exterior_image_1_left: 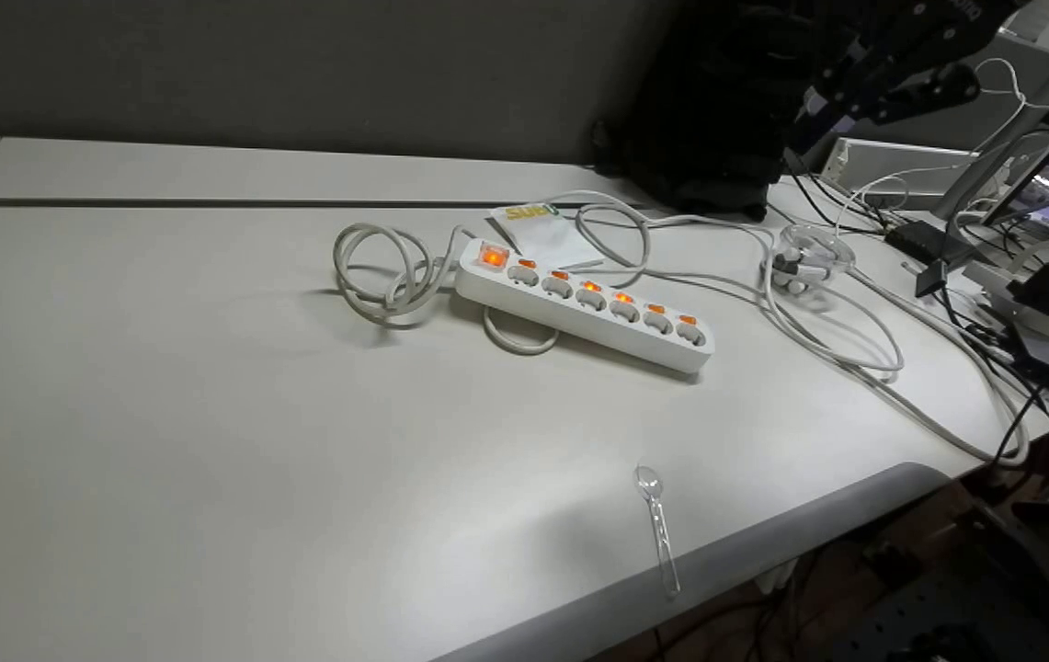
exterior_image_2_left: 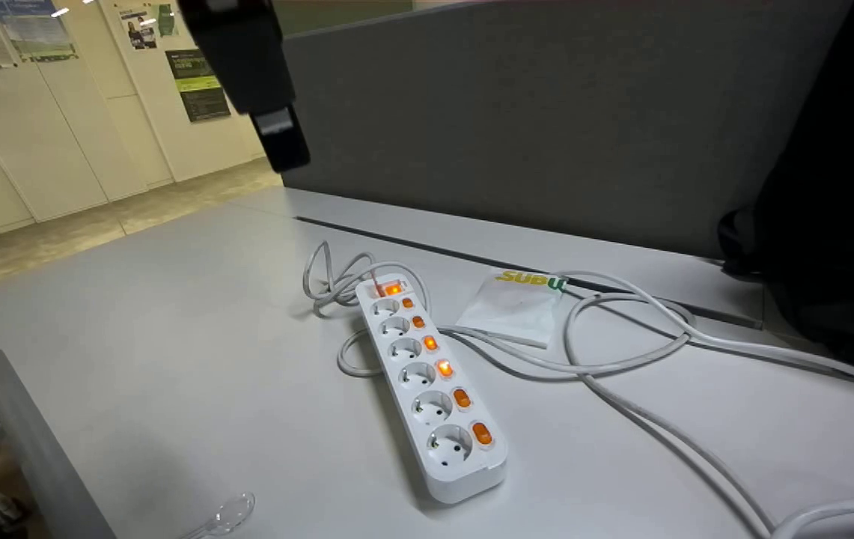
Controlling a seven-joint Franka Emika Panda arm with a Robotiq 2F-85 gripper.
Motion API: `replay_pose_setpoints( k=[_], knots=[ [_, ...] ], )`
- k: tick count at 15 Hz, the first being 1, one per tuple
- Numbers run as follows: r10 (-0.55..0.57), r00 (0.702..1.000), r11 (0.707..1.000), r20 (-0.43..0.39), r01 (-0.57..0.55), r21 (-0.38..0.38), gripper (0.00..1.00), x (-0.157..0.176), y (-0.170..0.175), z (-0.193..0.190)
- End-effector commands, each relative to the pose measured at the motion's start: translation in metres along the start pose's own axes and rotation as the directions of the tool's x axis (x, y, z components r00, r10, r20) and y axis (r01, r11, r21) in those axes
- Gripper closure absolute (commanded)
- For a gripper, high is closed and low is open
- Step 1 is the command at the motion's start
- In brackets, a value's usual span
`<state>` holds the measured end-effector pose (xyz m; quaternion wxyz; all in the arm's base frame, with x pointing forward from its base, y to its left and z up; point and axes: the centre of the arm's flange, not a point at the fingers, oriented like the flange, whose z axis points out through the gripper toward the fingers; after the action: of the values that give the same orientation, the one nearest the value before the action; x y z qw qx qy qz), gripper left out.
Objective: Turn on the first switch from the right
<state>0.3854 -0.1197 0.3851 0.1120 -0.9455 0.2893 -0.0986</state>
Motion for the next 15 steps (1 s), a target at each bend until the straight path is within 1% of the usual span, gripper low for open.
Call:
replay_pose_setpoints(
  k=[1, 3, 4, 5, 10, 12, 15],
  knots=[
    [0.169, 0.984, 0.983, 0.054, -0.164, -0.087, 1.00, 0.021, -0.001, 0.011],
    [0.219, 0.974, 0.971, 0.064, -0.210, -0.118, 1.00, 0.024, 0.001, 0.013],
    [0.220, 0.973, 0.970, 0.072, -0.211, -0.119, 1.00, 0.023, -0.001, 0.011],
    [0.168, 0.984, 0.982, 0.060, -0.162, -0.095, 0.99, 0.014, 0.009, 0.021],
    [0.186, 0.980, 0.979, 0.071, -0.178, -0.102, 1.00, 0.017, 0.005, 0.019],
    [0.217, 0.975, 0.972, 0.048, -0.212, -0.104, 1.00, 0.024, 0.004, 0.024],
    [0.236, 0.972, 0.967, 0.014, -0.233, -0.104, 1.00, 0.044, 0.004, 0.037]
  ],
)
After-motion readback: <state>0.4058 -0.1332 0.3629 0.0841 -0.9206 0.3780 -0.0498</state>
